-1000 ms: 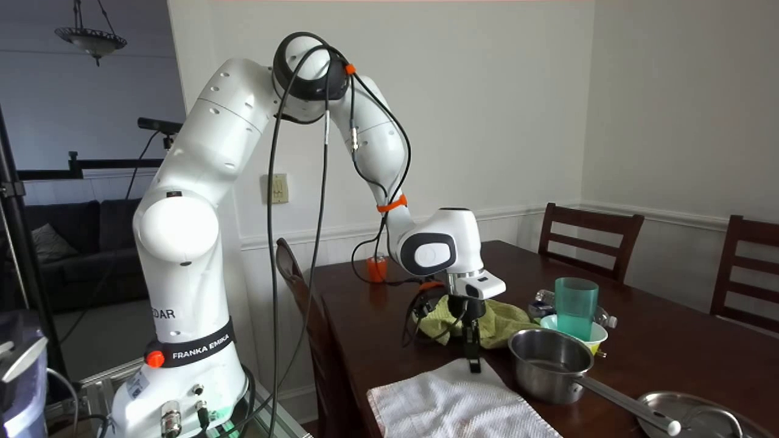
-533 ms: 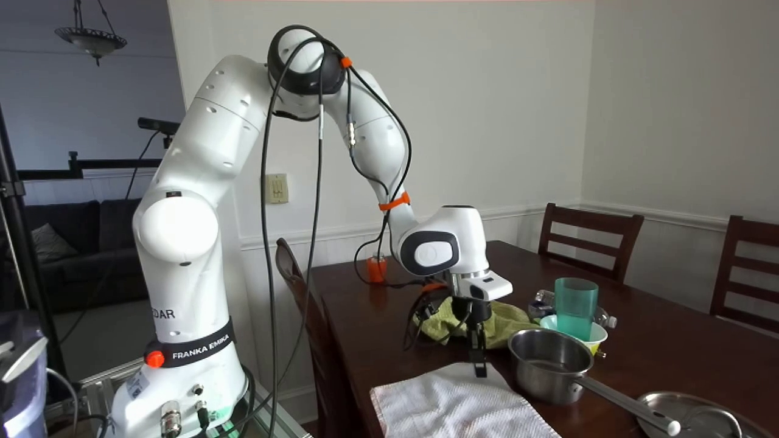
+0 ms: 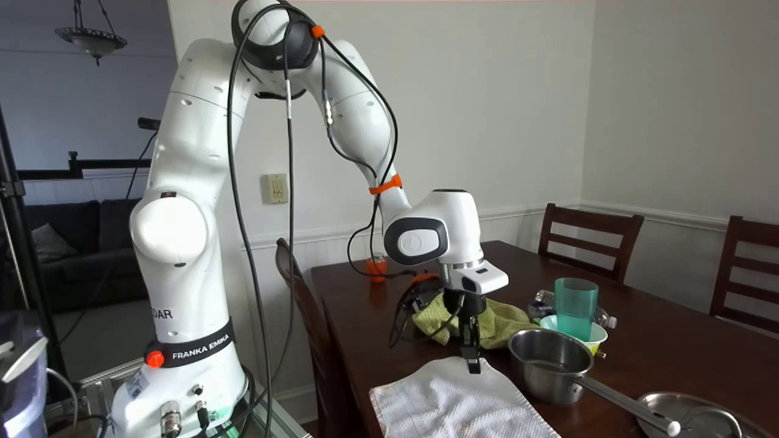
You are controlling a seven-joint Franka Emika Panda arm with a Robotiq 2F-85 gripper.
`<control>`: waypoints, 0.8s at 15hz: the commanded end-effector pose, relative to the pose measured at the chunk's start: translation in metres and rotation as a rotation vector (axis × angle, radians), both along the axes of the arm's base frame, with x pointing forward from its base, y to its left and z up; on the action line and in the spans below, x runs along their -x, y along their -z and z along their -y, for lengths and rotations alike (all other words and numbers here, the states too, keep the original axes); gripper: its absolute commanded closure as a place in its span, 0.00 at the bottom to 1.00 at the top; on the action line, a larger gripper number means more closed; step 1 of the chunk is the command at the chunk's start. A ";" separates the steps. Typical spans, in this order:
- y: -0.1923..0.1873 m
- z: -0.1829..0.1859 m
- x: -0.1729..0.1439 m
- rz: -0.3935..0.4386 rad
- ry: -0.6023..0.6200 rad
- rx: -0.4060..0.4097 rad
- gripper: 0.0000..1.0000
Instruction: Fold the towel on the table
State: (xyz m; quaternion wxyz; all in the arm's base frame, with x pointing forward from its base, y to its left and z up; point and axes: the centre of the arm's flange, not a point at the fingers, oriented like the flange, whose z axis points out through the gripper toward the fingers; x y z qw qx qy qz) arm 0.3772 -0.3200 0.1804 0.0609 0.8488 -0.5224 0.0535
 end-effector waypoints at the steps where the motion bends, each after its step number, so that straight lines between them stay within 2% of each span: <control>1: -0.006 0.013 0.042 0.011 0.012 -0.034 0.98; 7: 0.001 0.038 0.086 -0.010 0.001 -0.041 0.98; 12: 0.015 0.049 0.115 -0.044 -0.018 -0.080 0.98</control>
